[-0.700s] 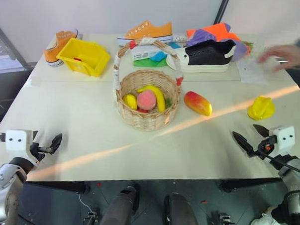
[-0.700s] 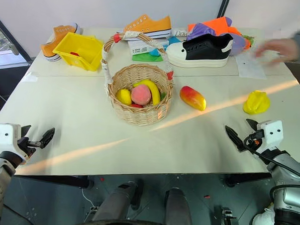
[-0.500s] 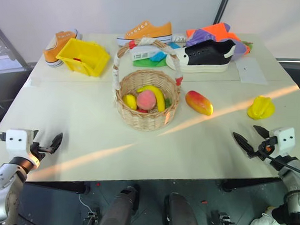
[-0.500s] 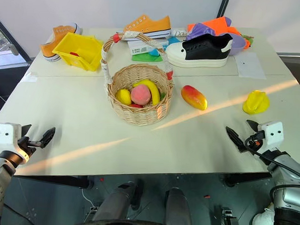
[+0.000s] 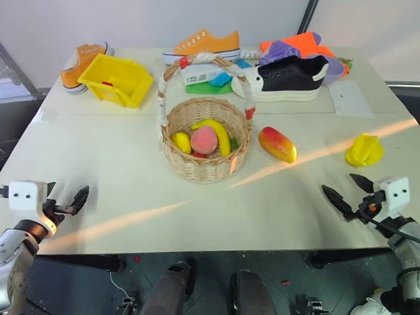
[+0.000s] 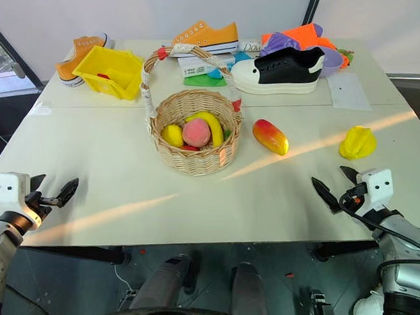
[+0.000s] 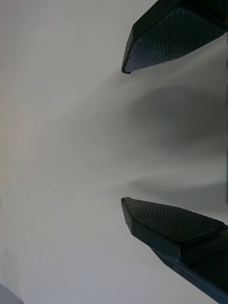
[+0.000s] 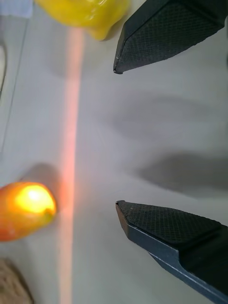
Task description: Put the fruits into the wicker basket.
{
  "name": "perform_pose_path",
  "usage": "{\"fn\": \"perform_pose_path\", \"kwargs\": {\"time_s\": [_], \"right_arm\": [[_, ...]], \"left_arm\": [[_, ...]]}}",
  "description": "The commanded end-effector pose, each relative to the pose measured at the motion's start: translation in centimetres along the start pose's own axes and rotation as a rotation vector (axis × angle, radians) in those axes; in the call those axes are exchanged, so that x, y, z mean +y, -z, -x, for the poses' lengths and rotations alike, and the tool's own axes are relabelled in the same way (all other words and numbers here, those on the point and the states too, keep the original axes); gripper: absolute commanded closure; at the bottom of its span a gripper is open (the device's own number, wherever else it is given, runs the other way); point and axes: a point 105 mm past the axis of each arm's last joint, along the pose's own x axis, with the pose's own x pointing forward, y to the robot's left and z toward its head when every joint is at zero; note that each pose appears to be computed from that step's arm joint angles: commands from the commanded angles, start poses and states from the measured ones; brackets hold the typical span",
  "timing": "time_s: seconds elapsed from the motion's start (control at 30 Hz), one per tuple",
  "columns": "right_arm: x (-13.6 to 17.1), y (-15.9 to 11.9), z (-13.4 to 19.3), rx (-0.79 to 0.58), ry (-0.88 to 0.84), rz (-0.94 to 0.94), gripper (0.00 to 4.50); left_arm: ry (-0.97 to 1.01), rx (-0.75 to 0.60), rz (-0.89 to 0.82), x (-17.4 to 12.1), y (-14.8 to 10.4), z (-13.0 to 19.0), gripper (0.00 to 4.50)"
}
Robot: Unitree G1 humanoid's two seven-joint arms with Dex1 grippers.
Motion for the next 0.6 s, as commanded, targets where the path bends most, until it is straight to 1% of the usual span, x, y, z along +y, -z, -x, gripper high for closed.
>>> {"fn": "perform_pose_path", "kwargs": {"time_s": [0.03, 0.17, 0.27, 0.33, 0.4, 0.5, 0.57, 0.6], "right_arm": [[0.8, -2.1, -0.2, -0.051, -0.017, 0.012, 0.05], [1.6, -3.2, -0.4, -0.057, -0.058, 0.005, 0.05], [3.1, -4.6, -0.8, -0.057, -0.133, 0.014, 0.05], [3.8, -6.4, -1.9, -0.071, -0.169, 0.036, 0.05], [3.9, -7.3, -3.0, -0.052, -0.169, 0.07, 0.05], [3.9, -7.8, -4.3, -0.02, -0.171, 0.128, 0.05], [3.9, -7.6, -5.5, 0.014, -0.176, 0.147, 0.05], [4.0, -7.4, -6.0, 0.033, -0.183, 0.143, 0.05]], "left_arm": [[0.024, -0.058, -0.027, -0.4, -1.6, -0.2, 0.0], [0.055, -0.077, -0.036, -0.9, -2.3, -0.4, 0.0], [0.124, -0.127, -0.057, -2.3, -3.7, -0.6, 0.0], [0.261, -0.192, -0.07, -5.0, -6.0, -0.6, 0.0], [0.422, -0.228, -0.077, -8.2, -7.7, -0.2, 0.0], [0.618, -0.235, -0.092, -12.3, -9.1, 0.6, 0.0], [0.769, -0.228, -0.122, -15.6, -9.7, 1.4, 0.0], [0.826, -0.221, -0.137, -16.8, -9.8, 1.8, 0.0]]}}
